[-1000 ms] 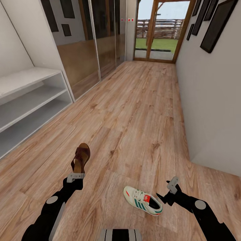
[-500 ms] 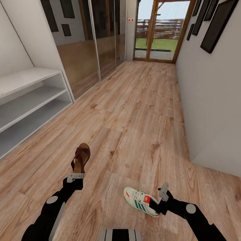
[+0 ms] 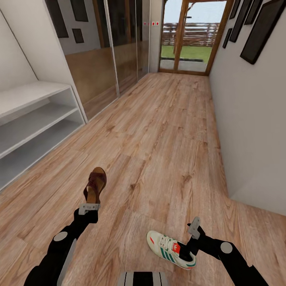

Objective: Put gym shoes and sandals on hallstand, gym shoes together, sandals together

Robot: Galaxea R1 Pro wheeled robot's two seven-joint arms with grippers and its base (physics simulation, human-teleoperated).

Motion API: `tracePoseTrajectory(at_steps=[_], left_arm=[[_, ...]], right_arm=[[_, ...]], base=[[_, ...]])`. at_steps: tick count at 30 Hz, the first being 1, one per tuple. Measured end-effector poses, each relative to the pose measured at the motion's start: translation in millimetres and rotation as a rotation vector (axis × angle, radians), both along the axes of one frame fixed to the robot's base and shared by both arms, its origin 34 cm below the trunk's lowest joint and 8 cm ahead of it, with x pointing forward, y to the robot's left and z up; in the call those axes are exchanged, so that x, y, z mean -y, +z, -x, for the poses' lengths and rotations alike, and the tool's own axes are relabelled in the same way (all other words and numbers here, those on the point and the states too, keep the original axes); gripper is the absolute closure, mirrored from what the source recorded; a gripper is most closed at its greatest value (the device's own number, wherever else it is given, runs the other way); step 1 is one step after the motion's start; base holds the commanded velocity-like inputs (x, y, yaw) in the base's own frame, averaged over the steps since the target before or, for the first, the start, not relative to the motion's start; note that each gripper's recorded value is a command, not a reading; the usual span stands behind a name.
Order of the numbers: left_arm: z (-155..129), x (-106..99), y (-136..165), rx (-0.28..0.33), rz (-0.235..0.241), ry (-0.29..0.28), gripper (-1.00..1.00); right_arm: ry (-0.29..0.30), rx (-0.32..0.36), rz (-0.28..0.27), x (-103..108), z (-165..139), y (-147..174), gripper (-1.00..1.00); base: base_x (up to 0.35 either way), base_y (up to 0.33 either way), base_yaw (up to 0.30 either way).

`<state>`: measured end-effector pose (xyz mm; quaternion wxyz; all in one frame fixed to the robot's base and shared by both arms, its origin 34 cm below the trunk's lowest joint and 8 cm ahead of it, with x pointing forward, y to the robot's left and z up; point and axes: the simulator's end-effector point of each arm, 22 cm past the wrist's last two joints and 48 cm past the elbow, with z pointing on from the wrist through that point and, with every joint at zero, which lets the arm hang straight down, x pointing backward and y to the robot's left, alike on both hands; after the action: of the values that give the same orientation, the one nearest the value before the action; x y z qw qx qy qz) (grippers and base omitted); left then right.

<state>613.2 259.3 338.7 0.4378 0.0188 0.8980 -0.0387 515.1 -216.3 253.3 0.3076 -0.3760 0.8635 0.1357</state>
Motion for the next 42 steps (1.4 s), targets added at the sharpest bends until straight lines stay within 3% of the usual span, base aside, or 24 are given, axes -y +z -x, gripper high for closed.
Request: tracePoseTrajectory(at_steps=[8,26,33,42], left_arm=[[-11,2,21,0.051,-0.002,-0.007,1.0],[-7,1,6,0.022,-0.003,-0.01,1.0],[-5,0,1,0.013,-0.004,-0.009,1.0],[-3,1,-6,0.0,-0.001,-0.01,1.0]], right_arm=[[0.002,0.0,0.001,0,0,0,-1.0],[-0.005,-0.089,0.008,4,28,-30,-1.0],[0.025,-0.138,0.057,16,48,-48,-1.0],[0.026,-0.152,0.067,20,52,-53,-1.0]], base=[[0.088,0.0,0.0],[0.0,0.0,0.024],[0.0,0.0,0.0],[0.0,0.0,0.0]])
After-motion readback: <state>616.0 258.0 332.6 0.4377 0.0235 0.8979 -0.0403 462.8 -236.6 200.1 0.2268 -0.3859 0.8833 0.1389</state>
